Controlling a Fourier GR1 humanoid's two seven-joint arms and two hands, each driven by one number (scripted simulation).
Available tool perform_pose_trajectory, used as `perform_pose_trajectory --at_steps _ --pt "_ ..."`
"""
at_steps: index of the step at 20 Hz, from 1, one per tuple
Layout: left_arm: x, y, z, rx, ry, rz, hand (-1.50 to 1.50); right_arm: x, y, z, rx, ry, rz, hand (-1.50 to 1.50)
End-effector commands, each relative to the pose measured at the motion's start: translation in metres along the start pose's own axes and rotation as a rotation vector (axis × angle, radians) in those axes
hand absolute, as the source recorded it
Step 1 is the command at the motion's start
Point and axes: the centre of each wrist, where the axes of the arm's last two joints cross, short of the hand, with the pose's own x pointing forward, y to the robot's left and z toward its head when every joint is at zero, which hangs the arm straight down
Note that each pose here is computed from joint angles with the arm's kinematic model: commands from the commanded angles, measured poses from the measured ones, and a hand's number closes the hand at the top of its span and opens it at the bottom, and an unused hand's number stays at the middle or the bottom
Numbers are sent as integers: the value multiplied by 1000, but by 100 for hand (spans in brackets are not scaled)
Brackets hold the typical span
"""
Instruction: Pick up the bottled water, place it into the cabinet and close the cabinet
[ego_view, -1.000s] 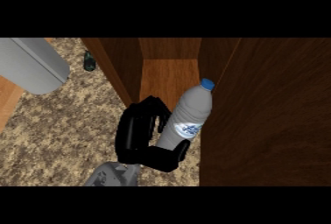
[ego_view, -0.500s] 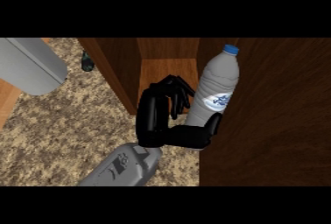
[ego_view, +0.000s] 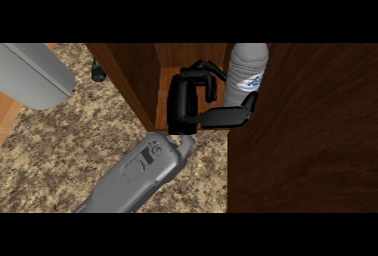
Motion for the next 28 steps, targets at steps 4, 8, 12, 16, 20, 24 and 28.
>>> perform_pose_trajectory --at_steps 4,8,12,16,20,24,28 --pt "-25 11 -21 9 30 -81 150 20 -8 -5 -2 -63 -18 -150" --pt "-44 17 -29 42 31 -174 150 16 1 -5 19 -85 -65 -150" --pt "-54 34 -34 88 64 -113 150 11 -4 -12 13 -56 -45 -150" --pt "-59 41 -44 140 58 -123 150 22 -1 -11 30 -63 -54 -150" --pt "-58 51 -70 133 44 -136 150 12 -8 -10 27 -64 -45 -150" --pt "-58 52 -85 134 22 -293 150 13 4 -6 13 -75 -65 -150" --pt "-55 51 -97 113 27 -389 -150 0 -9 -9 26 -67 -63 -150"
